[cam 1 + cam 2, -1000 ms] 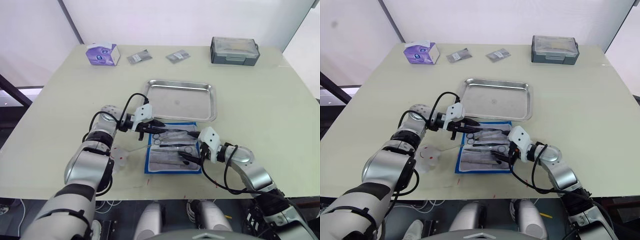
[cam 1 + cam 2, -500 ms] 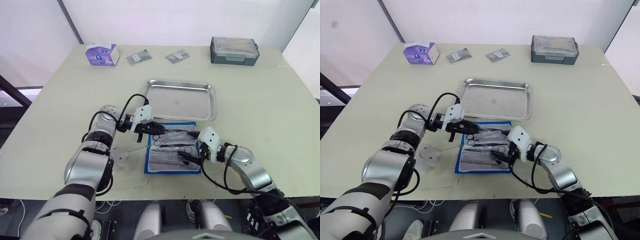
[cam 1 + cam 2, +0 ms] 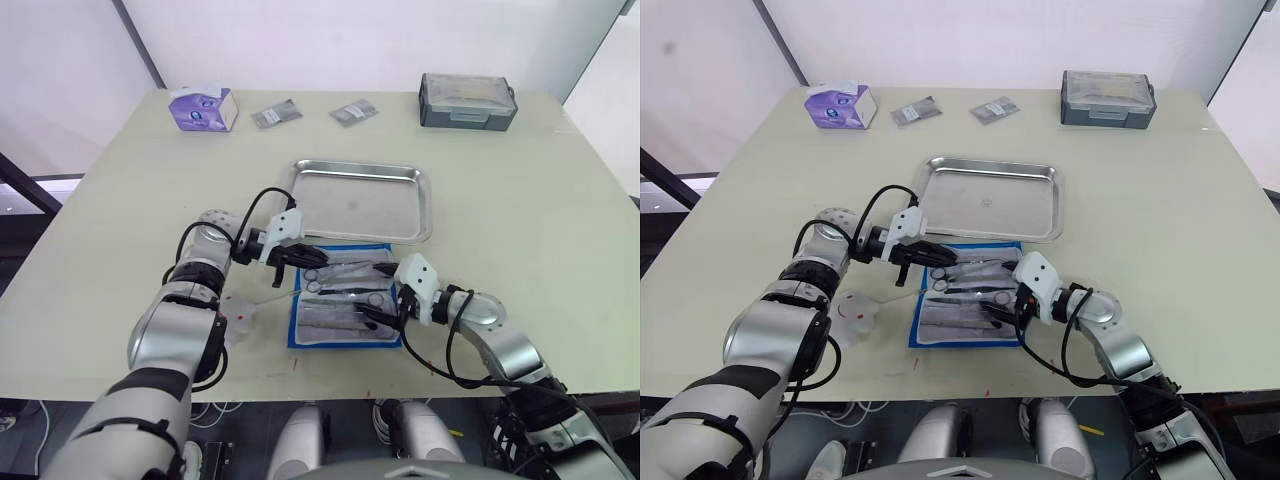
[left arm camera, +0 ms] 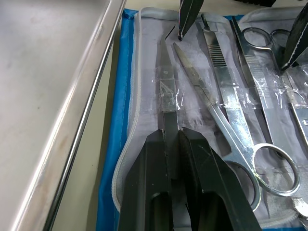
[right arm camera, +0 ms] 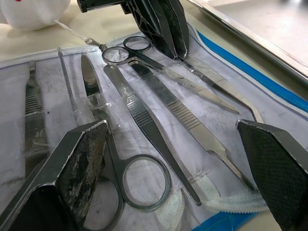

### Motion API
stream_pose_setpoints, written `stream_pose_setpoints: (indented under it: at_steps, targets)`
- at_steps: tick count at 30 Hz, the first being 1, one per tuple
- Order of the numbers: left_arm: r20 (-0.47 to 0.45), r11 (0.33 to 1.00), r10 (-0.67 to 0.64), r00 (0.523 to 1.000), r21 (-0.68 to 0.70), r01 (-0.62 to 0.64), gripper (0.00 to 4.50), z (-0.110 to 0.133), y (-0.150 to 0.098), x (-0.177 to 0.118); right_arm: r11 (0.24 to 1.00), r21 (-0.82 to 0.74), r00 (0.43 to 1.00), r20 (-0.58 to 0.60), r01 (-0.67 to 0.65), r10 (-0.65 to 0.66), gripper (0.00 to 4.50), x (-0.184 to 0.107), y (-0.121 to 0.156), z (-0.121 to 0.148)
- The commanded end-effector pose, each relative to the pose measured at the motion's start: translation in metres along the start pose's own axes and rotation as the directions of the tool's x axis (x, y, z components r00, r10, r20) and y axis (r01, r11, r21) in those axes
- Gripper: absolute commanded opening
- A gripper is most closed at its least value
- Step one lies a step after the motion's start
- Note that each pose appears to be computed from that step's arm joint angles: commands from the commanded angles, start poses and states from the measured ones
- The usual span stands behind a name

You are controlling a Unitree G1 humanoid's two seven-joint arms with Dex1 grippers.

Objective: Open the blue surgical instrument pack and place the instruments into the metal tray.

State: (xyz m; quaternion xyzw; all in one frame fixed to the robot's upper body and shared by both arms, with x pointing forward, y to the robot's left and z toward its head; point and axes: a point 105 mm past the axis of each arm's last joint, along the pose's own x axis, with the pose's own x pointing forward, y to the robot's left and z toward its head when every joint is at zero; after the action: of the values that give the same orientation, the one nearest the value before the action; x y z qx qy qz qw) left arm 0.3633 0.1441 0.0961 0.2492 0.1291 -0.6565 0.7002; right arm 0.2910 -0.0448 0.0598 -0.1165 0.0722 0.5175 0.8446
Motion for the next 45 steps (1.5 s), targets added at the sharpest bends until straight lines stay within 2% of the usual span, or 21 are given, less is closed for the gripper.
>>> stream_pose_setpoints:
  at_steps: [1, 19, 30, 45]
  targets:
    - [-0.005, 1.0, -0.014, 1.0, -0.009, 0.014, 0.08, 0.007, 0.004, -0.009, 0.997, 0.073, 0.983, -0.183, 0.017, -0.004, 4.5, -0.003, 0.007, -0.048]
    - [-0.1, 0.998, -0.068, 0.993, -0.025, 0.066, 0.08, 0.018, 0.01, -0.02, 0.996, 0.089, 0.975, -0.221, 0.019, 0.001, 4.5, -0.002, 0.008, -0.055]
    - [-0.105, 0.998, -0.053, 0.993, -0.027, 0.05, 0.08, 0.023, 0.012, -0.032, 0.996, 0.091, 0.974, -0.226, 0.019, 0.003, 4.5, -0.002, 0.008, -0.056]
    - [-0.13, 0.996, -0.029, 0.991, -0.091, 0.018, 0.08, 0.018, 0.005, -0.058, 0.995, 0.094, 0.974, -0.226, 0.017, 0.005, 4.5, -0.001, 0.008, -0.056]
